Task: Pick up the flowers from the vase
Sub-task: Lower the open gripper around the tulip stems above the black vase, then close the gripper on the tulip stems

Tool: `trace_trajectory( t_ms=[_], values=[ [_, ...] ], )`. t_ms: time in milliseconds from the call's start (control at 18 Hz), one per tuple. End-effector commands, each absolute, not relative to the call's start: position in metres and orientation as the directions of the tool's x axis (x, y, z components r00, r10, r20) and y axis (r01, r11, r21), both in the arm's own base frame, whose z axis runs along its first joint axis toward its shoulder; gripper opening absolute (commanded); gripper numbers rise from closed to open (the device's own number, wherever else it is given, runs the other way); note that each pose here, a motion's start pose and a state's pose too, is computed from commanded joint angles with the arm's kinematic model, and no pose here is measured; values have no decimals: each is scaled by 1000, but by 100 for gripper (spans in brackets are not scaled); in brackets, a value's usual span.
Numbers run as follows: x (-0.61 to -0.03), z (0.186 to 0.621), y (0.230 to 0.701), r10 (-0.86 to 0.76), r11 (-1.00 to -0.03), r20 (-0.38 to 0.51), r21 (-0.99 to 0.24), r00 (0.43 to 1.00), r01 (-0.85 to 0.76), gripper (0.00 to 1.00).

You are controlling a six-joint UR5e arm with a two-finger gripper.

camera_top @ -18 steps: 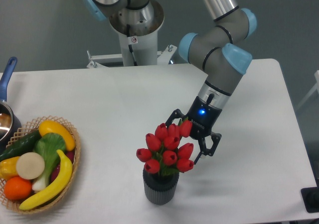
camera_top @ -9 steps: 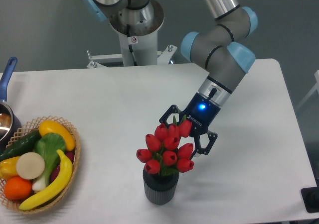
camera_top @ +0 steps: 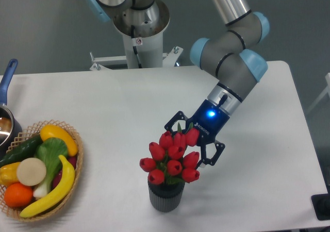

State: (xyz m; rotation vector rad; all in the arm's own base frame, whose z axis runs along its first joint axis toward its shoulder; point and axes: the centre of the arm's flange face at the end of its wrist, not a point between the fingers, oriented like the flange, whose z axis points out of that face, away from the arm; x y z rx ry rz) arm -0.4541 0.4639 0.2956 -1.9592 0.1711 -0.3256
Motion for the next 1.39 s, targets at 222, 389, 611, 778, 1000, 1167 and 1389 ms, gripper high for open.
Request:
trace_trajectory(
  t_ms=[222, 389, 611, 778, 1000, 1167, 1389],
  values=[
    [-450, 299, 465, -292, -350, 162, -935, 942, 52, 100],
    [-449, 299, 465, -299, -337, 168, -940, 939, 60, 100],
    [-447, 300, 466, -307, -326, 171, -943, 936, 65, 100],
    [-445, 297, 469, -314, -323, 175, -944, 933, 68, 100],
    [-438, 297, 474, -327, -324, 175, -944, 929, 63, 86],
    [-435, 299, 473, -327, -323, 176, -944, 928, 65, 54],
    [-431, 293, 470, -325, -330, 191, -941, 926, 79, 15]
  ],
)
